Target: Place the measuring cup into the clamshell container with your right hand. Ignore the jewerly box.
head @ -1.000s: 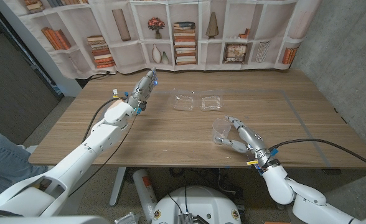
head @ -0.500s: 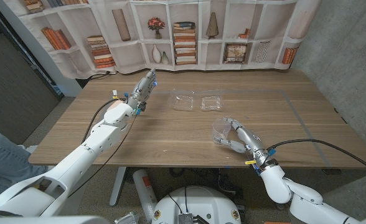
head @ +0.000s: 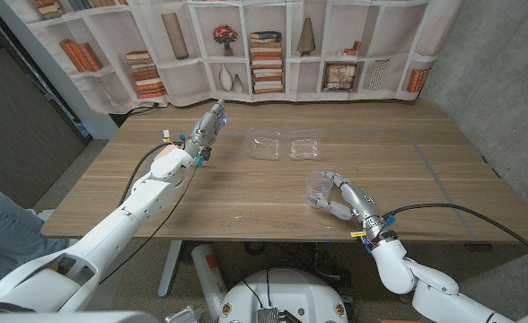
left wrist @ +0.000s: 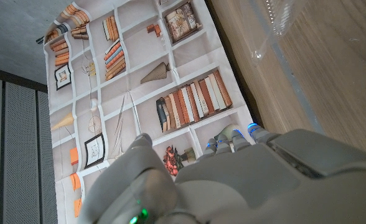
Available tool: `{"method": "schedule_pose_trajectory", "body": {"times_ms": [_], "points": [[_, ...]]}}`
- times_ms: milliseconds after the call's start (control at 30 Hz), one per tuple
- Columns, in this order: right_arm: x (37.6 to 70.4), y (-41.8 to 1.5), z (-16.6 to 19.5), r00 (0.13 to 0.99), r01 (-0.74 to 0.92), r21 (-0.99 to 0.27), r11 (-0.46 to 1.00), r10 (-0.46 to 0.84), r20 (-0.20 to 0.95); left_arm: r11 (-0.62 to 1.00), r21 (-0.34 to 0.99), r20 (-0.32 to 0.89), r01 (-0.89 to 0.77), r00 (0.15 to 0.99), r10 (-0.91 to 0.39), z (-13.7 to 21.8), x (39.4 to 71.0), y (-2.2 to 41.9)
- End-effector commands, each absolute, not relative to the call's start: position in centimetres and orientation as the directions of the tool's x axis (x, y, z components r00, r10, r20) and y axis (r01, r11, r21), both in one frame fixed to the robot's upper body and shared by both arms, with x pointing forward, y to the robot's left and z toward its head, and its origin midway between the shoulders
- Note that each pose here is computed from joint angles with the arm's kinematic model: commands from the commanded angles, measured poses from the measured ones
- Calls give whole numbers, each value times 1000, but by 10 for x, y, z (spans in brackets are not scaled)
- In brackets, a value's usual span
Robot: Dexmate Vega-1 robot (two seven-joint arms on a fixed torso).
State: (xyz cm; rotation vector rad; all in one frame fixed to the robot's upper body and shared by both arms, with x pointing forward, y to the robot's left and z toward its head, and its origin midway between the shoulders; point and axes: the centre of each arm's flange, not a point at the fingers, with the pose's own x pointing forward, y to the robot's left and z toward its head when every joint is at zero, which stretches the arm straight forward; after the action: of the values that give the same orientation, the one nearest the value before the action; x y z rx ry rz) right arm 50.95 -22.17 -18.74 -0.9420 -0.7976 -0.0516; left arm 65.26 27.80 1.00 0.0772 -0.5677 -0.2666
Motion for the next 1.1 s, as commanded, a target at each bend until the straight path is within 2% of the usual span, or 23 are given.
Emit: {"method": "schedule_pose_trajectory", "body": {"times_ms": [33,1100], "points": [[508,-219,-189,705,392,-671,630,264,659,962,137,512,235,815,-271,7,657,277],[508,-210,-190,694,403,-599,691,196,693,961,132,508,243,816,-276,8,666,278]]}}
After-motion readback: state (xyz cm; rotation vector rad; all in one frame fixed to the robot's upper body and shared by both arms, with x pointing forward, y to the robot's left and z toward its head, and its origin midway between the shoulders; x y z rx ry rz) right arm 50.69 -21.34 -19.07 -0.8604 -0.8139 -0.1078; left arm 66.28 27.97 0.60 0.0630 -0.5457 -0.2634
